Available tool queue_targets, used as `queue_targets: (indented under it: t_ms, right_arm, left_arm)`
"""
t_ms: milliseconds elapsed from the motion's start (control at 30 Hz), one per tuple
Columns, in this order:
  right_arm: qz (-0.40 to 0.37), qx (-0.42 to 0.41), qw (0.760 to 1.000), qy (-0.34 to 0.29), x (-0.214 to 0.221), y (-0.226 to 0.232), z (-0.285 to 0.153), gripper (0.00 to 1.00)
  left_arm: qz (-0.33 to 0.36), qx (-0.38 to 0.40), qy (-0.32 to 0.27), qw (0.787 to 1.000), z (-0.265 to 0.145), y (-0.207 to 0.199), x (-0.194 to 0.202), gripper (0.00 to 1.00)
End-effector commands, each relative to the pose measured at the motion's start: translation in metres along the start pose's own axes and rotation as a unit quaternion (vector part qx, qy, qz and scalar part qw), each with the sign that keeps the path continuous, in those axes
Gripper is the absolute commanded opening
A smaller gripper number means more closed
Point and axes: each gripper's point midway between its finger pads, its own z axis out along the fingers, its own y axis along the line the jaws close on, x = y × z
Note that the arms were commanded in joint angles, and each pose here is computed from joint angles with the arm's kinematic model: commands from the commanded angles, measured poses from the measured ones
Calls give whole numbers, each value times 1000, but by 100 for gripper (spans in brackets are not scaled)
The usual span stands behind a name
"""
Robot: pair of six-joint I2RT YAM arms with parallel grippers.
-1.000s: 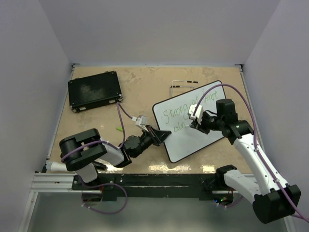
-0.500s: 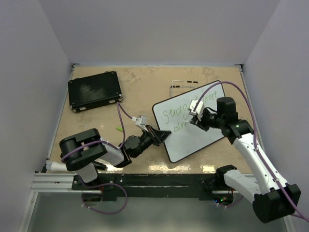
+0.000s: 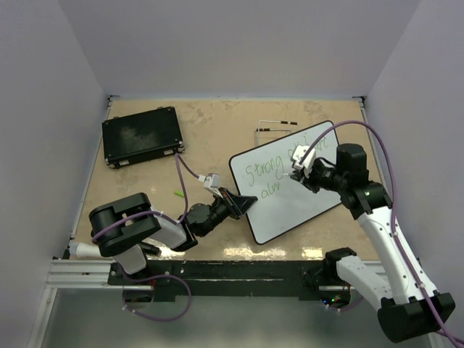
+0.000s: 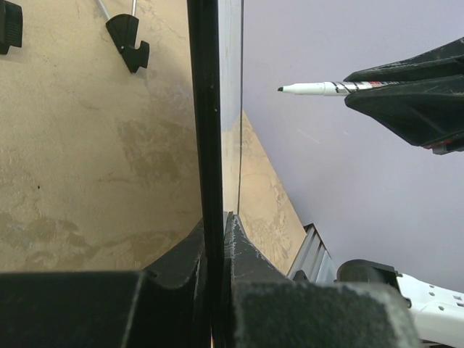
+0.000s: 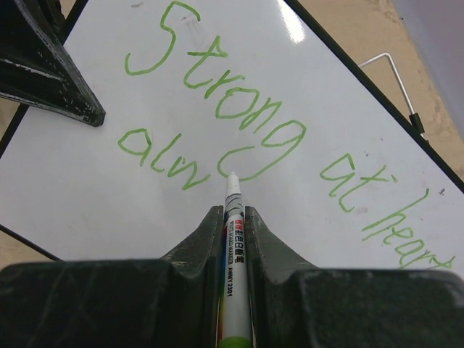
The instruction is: Write a sentence on the whiteboard
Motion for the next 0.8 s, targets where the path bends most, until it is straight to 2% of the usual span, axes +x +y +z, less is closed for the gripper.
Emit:
queue_targets:
  t_ms: [0, 767]
  right_arm:
    - [10, 2, 1000, -22, -11, 0, -12, 0]
    - [30, -41, 999, 3, 22, 9, 3, 0]
  left_arm:
    - [44, 50, -28, 997, -5, -20, -14, 0]
    - [40, 58, -31, 997, -8, -22, -15, 0]
